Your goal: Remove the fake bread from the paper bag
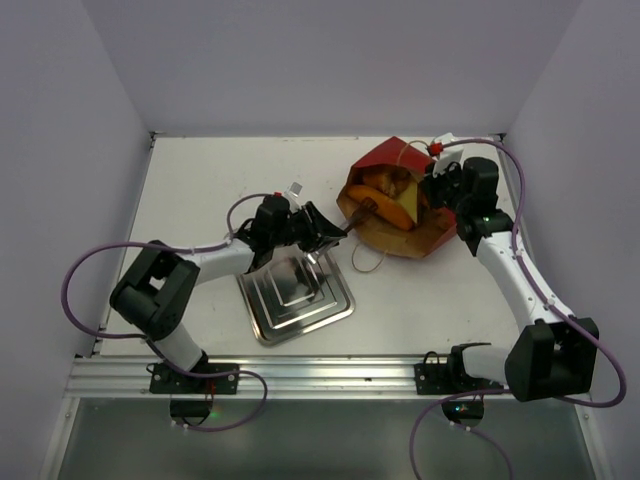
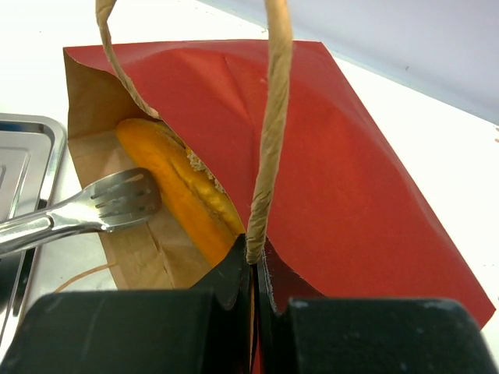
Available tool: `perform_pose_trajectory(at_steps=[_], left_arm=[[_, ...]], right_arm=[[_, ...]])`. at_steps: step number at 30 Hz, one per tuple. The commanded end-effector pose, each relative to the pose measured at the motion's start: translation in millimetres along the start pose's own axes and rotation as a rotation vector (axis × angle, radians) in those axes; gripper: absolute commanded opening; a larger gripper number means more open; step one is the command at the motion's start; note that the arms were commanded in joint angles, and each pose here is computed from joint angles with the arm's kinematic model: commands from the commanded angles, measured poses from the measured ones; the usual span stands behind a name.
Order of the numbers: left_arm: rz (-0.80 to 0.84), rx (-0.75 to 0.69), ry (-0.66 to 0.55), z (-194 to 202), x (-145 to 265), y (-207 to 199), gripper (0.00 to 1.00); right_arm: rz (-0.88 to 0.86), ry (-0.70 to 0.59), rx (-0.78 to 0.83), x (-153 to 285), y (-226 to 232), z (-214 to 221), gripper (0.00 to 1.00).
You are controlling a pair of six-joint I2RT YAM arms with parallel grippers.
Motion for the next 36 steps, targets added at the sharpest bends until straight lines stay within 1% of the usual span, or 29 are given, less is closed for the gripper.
perform_pose_trajectory(at_steps=[1, 8, 16, 24, 28, 29, 32, 33, 35, 36], left_arm=[[0.100, -0.010, -0.039, -8, -5, -33, 0.48], [0.086, 0.029, -0.042, -10, -10, -28, 0.49], [0.089, 0.037, -0.040, -13, -18, -32, 0.52], [0.080, 0.045, -0.033, -17, -29, -31, 0.52], [0.073, 0.047, -0.032, -18, -32, -28, 0.49], [0.072, 0.047, -0.032, -18, -33, -27, 0.48], [0.083, 0.038, -0.030, -19, -33, -29, 0.36], [0.089, 0.032, -0.028, -18, -31, -31, 0.28], [0.095, 0.012, -0.027, -16, -29, -32, 0.20], [0.105, 0.000, -0.026, -16, -26, -36, 0.13]], right_arm=[[-0.009, -0.039, -0.012, 4, 3, -7, 0.00], [-0.014, -0.042, -0.012, 4, 5, -7, 0.00], [-0.021, -0.046, -0.013, 5, 6, -6, 0.00], [-0.027, -0.049, -0.016, 5, 8, -6, 0.00], [-0.026, -0.050, -0.016, 5, 7, -6, 0.00], [-0.029, -0.051, -0.015, 5, 8, -6, 0.00], [-0.027, -0.052, -0.013, 6, 8, -6, 0.00], [-0.026, -0.051, -0.013, 6, 8, -6, 0.00], [-0.021, -0.050, -0.012, 6, 7, -5, 0.00], [-0.020, -0.054, -0.011, 7, 7, -7, 0.00]])
Point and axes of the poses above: each gripper's point midway between its finger pads, its own x axis back along the fingers, its own y axis along the line the jaws close on, z = x × y, the point moved 2 cm from there along x, back along the fingers, and after that the axes turned 11 degrees about x, right-handed, at the moved point
